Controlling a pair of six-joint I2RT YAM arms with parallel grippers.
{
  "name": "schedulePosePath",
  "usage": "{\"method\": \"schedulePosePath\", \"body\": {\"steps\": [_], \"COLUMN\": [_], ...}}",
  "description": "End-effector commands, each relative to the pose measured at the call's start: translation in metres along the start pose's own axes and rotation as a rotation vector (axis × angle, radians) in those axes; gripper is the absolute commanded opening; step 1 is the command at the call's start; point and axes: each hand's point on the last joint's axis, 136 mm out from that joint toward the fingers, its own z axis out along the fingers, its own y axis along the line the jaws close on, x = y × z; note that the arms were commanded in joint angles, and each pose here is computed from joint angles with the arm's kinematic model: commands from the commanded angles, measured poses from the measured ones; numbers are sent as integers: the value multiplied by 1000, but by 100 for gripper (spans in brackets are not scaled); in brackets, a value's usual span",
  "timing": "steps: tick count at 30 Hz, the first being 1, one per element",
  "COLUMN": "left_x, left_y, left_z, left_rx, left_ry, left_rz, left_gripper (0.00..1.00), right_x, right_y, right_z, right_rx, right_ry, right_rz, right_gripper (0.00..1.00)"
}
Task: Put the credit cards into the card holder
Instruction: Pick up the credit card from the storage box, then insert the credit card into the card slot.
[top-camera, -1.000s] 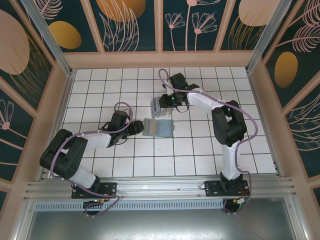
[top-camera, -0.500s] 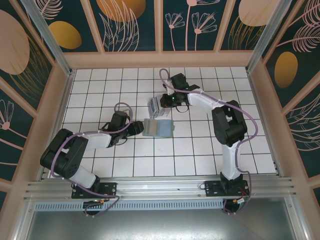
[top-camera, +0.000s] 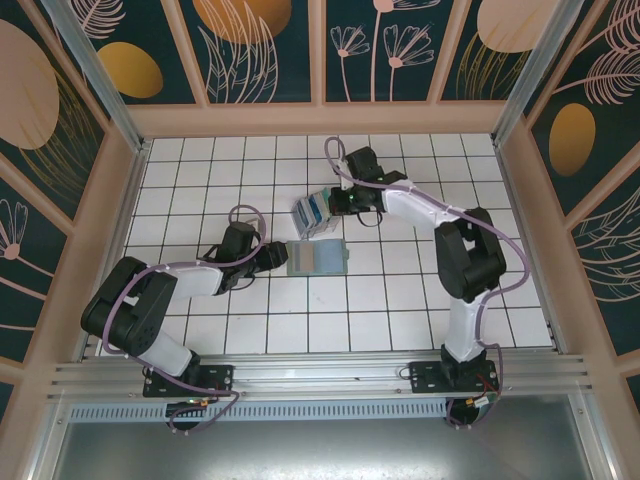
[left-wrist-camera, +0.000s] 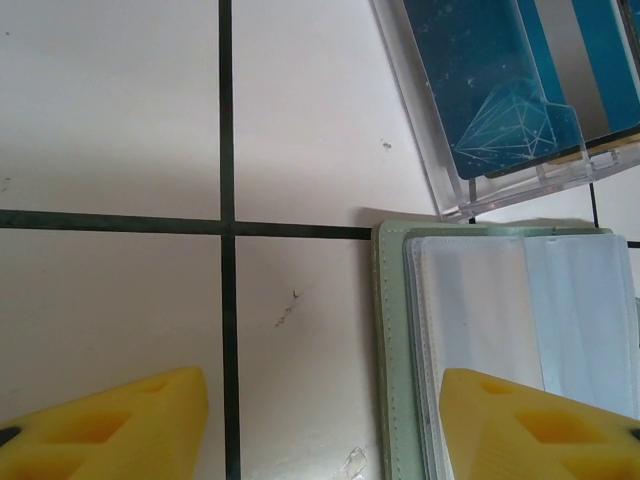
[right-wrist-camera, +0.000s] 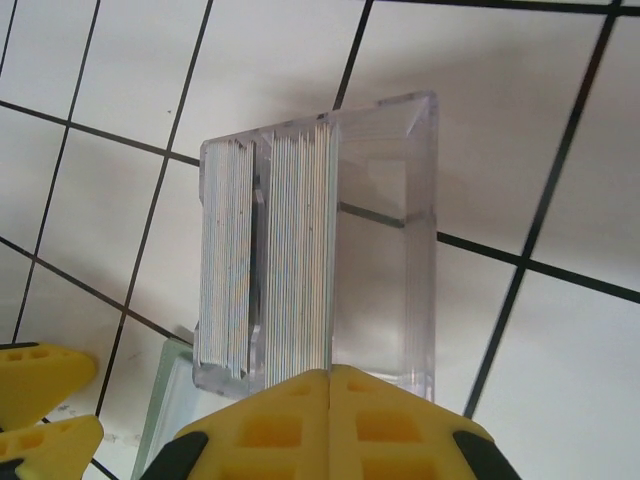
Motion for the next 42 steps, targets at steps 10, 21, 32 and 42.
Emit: {"method": "schedulePosePath", "body": {"steps": [10,21,32,42], "left_x": [7,26,28,34], "left_y": [-5,-5,-12,-15], "left_z": [3,9,9,18], "left_rx": [27,53,86,94], "left_ry": [29,126,139,161], "left_rz": [-15,-12,-26,-26], "left_gripper": [63,52,49,42], "right_x": [25,110,132,141], "right_y": [13,48,39,27], "right_z": [-53,-47,-8,6], "right_rx": [-70,-418,-498,-508], "right_ry": [-116,6,126,153], "right_rz": [-18,124,246,338], "right_gripper": [0,0,0,0]}}
